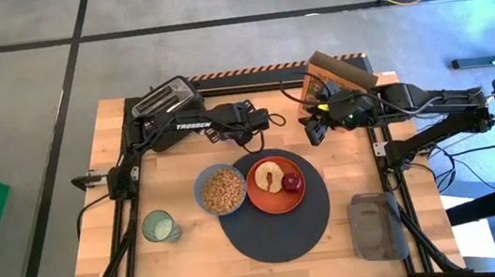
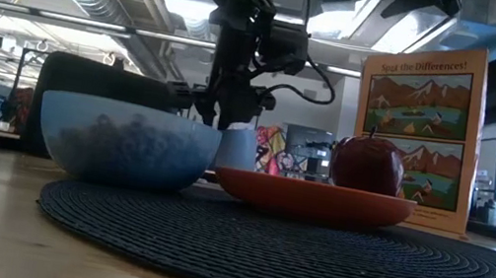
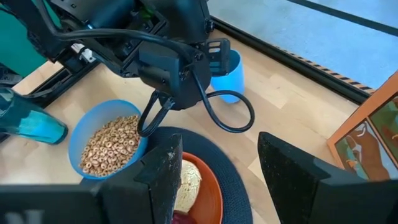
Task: Arrange a breakfast setting
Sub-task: Adjust the cup, then put the blue spoon on the tablemat to the right of the orange plate
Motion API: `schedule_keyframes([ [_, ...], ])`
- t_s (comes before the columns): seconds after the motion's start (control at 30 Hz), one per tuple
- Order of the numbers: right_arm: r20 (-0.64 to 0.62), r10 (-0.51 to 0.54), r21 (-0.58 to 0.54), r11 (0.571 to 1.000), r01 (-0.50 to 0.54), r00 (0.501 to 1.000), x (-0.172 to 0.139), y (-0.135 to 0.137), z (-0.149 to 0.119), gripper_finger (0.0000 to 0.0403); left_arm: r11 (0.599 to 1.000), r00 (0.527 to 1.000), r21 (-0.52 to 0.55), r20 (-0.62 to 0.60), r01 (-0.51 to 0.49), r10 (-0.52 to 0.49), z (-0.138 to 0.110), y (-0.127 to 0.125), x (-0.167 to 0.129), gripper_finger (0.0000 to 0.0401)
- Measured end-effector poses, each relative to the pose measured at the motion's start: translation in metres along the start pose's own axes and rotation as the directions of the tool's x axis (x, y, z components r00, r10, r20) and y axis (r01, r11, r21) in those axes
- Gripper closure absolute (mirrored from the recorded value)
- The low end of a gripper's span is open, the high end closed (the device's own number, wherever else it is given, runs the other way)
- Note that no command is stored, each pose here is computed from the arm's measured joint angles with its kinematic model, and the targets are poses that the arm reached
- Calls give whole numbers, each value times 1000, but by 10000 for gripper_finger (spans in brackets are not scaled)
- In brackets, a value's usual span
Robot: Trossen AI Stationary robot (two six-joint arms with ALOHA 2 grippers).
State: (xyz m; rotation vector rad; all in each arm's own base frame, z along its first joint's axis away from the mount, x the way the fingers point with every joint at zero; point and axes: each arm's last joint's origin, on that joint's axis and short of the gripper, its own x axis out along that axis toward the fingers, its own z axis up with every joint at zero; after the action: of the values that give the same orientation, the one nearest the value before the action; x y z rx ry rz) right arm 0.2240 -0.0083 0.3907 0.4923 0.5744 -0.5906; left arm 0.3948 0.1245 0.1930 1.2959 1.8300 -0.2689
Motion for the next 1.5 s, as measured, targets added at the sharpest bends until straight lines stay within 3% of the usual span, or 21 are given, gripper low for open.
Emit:
schedule_keyframes([
  [0.37, -2, 2, 1, 1000, -2, 1000, 0, 0, 0, 201, 998, 998, -61, 55, -21, 25, -3, 4, -6, 257],
  [0.63, 0, 1, 2, 1000, -1, 1000, 0, 0, 0, 201, 960, 972, -279, 213, -35, 97, -35, 13, -44, 215],
  [0.7, 2, 1, 3, 1000, -1, 1000, 0, 0, 0, 201, 931, 953, -366, 287, 18, 94, -49, 11, -55, 207],
  [0.77, 2, 1, 4, 1000, -1, 1000, 0, 0, 0, 201, 884, 911, -443, 408, 149, 51, -63, 5, -61, 200],
  [0.87, 2, 1, 4, 1000, -1, 1000, 0, 0, 0, 201, 760, 781, -507, 625, 406, 0, -88, -4, -61, 194],
  [0.93, 3, 0, 4, 1000, 0, 1000, 0, 0, 0, 201, 683, 715, -516, 699, 517, -14, -106, -13, -57, 193],
  [0.97, 4, 0, 4, 1000, 0, 1000, 0, 0, 0, 201, 664, 699, -513, 715, 544, -20, -112, -17, -55, 193],
  [1.1, 6, -8, 17, 1000, 8, 1000, 2, -4, 4, 201, 643, 700, -527, 714, 556, -20, -125, -36, -43, 193],
  [1.27, 20, -22, 20, 1000, 22, 1000, 5, -10, 9, 201, 634, 728, -550, 685, 544, -31, -103, -51, -13, 193],
  [1.4, 14, -12, 32, 999, 12, 1000, 10, -13, 11, 201, 603, 789, -618, 613, 504, -32, -80, -59, 9, 193],
  [1.5, 5, -2, 34, 999, 2, 1000, 14, -16, 11, 201, 603, 794, -614, 606, 509, -52, -70, -63, 23, 196],
])
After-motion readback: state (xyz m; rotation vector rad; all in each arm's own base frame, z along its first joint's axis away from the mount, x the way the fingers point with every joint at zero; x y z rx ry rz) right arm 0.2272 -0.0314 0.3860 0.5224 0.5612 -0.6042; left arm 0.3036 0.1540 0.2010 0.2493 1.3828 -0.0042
